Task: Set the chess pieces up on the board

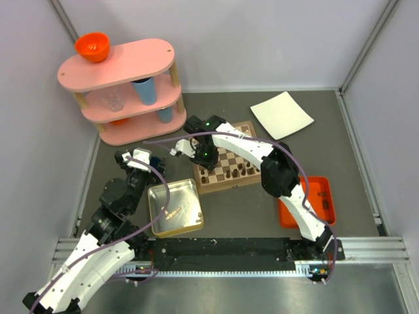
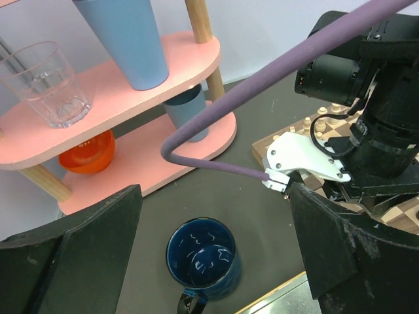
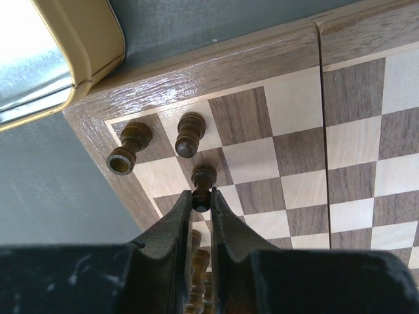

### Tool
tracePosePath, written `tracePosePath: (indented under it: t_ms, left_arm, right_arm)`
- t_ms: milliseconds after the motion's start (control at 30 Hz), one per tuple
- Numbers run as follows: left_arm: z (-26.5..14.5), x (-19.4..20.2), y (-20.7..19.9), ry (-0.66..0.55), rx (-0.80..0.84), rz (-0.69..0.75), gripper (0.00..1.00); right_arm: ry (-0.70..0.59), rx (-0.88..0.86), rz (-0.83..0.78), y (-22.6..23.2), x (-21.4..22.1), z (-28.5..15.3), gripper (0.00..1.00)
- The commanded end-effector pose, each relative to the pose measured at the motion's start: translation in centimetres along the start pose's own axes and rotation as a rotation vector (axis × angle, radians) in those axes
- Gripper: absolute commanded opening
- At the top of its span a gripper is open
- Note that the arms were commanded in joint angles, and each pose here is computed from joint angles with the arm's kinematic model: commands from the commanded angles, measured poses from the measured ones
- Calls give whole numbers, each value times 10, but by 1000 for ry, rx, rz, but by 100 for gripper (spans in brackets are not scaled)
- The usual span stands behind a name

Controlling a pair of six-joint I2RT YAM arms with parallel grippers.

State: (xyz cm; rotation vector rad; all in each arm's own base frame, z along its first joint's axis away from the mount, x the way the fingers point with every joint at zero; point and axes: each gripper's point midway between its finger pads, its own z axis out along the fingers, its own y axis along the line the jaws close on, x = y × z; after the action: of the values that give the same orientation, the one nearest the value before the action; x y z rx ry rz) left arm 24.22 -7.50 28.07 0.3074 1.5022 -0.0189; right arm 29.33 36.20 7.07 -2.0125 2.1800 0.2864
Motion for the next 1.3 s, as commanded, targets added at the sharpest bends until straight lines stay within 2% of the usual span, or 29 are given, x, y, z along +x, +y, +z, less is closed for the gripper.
tracePosePath:
  t_ms: [0,333,467,833,1133,1267]
  left_arm:
    - [-1,-16,3,-58,-8,-24,99]
    - [-2,-18,4,-63,-7,-26,99]
    - [-2,-17,4,-61,-7,-25,99]
    - [-2,-18,3,-63,-4,-28,99]
    - [-2,-18,4,-64,-8,-30,99]
    - [-2,-18,4,-65,-8,-33,99]
  right_arm:
    - [-1,11,-17,2,-7,3,11]
    - [3,10,-15,2,-7,5,17]
    - [-3,10,-14,1,-9,5,25]
    - [-41,30,-12,-2,-20,-6,38]
    - [-107,99,-21,-9,-31,-44,50]
    - [-141,130,-17,-12,-32,-65,51]
